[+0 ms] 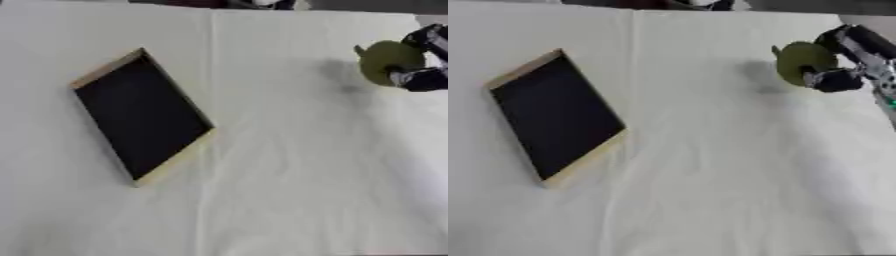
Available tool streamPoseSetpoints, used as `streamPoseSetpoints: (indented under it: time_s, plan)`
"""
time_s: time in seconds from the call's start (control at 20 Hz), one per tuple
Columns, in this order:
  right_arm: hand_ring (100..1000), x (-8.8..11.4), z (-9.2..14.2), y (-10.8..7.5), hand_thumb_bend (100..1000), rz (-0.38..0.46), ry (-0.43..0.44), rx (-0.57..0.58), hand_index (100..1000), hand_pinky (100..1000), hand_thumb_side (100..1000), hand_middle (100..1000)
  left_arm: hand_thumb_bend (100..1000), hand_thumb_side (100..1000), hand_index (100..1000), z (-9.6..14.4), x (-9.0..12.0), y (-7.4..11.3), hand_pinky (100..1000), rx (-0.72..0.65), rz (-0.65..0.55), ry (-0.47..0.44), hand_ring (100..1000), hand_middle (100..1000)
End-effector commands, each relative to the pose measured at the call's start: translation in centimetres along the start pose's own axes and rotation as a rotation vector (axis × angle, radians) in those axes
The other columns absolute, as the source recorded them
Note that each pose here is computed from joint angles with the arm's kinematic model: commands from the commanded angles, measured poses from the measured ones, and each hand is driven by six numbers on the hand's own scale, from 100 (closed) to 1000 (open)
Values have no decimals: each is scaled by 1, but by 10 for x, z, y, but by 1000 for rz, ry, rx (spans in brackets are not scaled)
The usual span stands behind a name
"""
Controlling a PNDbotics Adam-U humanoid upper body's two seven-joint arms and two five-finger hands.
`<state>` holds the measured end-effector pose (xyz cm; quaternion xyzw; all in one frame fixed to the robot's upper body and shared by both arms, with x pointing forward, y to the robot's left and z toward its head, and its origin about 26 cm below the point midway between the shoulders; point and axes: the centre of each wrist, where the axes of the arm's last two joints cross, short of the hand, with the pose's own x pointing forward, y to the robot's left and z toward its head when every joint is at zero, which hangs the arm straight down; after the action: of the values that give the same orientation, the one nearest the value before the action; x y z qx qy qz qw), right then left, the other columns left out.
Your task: Pick up objects on the table and place them in the box.
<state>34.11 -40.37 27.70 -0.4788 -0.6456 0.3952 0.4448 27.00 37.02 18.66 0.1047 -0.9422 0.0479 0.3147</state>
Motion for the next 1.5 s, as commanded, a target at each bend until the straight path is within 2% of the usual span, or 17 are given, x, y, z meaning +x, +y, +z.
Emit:
streamPoseSetpoints:
  time_s: [0.05, 0.3, 0.55, 0.7, 0.85, 0.9, 1.05, 1.15, 1.25, 1.3, 1.35, 1.5]
  plan:
    - [636, 30, 7, -39, 126, 87, -106, -127, 629, 771, 100, 519, 100, 607, 766, -8, 8, 1, 703, -15, -14, -32, 677, 718]
    - [626, 90, 25, -59, 190, 134, -320, -210, 626, 757, 100, 524, 100, 607, 765, -8, 9, 1, 704, -19, -12, -31, 678, 718]
    - [621, 124, 24, -59, 213, 190, -531, -177, 627, 750, 100, 530, 100, 607, 765, -9, 9, 0, 704, -25, -7, -29, 678, 718]
    - [621, 149, 16, -57, 175, 163, -671, -170, 627, 750, 100, 528, 100, 608, 765, -9, 8, -1, 704, -28, -3, -25, 678, 719]
    - [621, 179, 10, -53, 141, 108, -774, -183, 627, 752, 100, 525, 100, 608, 765, -8, 8, -2, 704, -30, 0, -21, 678, 719]
    - [621, 189, 8, -49, 101, 76, -801, -179, 625, 754, 100, 518, 100, 608, 765, -8, 8, -2, 704, -30, 2, -20, 679, 719]
    - [620, 214, 5, -39, 100, 5, -856, -158, 623, 755, 100, 514, 100, 607, 765, -8, 7, -3, 704, -29, 7, -19, 679, 719]
    - [618, 228, 5, -33, 100, -9, -883, -154, 621, 753, 100, 514, 100, 608, 765, -7, 7, -3, 704, -28, 8, -18, 679, 719]
    - [616, 242, 6, -27, 123, 5, -911, -152, 620, 749, 100, 516, 100, 608, 765, -7, 7, -3, 704, -30, 9, -16, 679, 719]
    - [614, 248, 6, -24, 191, 18, -925, -151, 619, 747, 100, 516, 100, 608, 765, -7, 7, -3, 704, -31, 10, -16, 679, 719]
    - [613, 253, 7, -20, 139, 32, -939, -148, 618, 747, 100, 516, 100, 608, 765, -7, 7, -3, 704, -31, 10, -16, 679, 719]
    - [611, 266, 9, -10, 134, 62, -958, -136, 616, 746, 100, 514, 100, 608, 765, -7, 7, -4, 704, -31, 12, -16, 679, 719]
